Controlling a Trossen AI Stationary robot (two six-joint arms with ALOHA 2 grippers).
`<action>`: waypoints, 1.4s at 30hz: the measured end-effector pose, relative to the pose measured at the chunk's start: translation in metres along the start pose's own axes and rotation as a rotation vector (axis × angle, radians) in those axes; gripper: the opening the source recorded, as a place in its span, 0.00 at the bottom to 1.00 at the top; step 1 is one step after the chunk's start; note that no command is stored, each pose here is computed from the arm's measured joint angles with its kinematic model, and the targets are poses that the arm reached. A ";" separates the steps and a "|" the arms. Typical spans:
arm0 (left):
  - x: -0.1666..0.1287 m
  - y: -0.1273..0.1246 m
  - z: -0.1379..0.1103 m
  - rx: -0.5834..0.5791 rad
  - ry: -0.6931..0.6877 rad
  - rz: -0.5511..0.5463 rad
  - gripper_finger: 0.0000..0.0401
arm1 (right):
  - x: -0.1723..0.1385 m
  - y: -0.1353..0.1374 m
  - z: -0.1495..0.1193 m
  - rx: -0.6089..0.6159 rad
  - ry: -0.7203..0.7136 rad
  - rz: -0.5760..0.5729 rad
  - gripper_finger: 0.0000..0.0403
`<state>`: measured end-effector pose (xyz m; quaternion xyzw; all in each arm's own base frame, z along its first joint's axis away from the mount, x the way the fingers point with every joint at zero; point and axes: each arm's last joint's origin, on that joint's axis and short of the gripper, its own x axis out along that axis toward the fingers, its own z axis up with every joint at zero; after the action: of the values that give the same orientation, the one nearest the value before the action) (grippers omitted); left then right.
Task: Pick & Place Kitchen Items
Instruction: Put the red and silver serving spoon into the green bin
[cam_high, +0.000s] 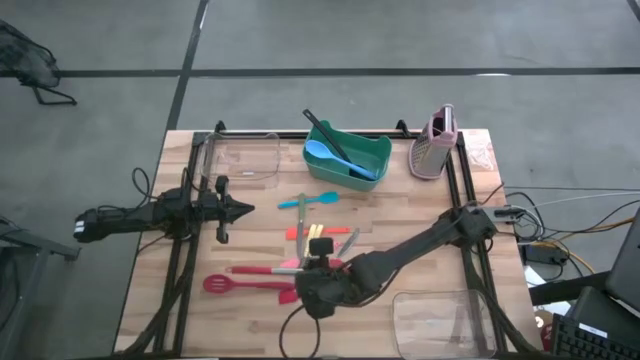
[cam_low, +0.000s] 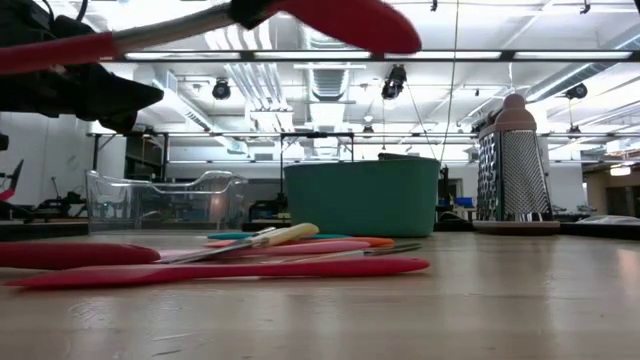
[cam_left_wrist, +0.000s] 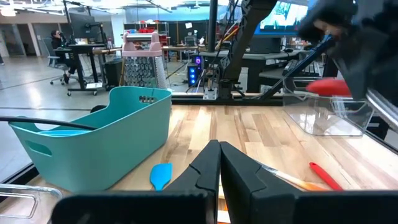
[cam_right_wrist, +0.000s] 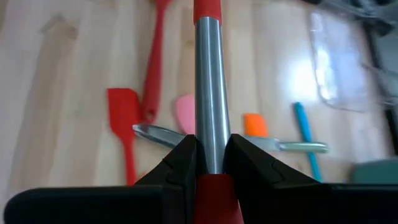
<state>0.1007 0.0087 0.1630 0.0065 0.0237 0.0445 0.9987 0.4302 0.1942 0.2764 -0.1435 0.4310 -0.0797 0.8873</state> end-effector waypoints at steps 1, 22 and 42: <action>0.000 0.000 0.000 0.000 0.000 0.000 0.05 | -0.004 -0.002 0.000 0.000 -0.002 -0.011 0.18; 0.000 0.000 0.000 0.000 0.000 0.000 0.05 | -0.032 -0.044 -0.008 -0.030 0.053 -0.350 0.18; 0.000 0.000 0.000 0.000 -0.001 0.000 0.05 | -0.022 -0.098 -0.016 -0.014 0.181 -0.519 0.18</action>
<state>0.1008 0.0087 0.1630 0.0064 0.0231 0.0445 0.9987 0.4020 0.1040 0.3150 -0.2475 0.4580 -0.3137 0.7941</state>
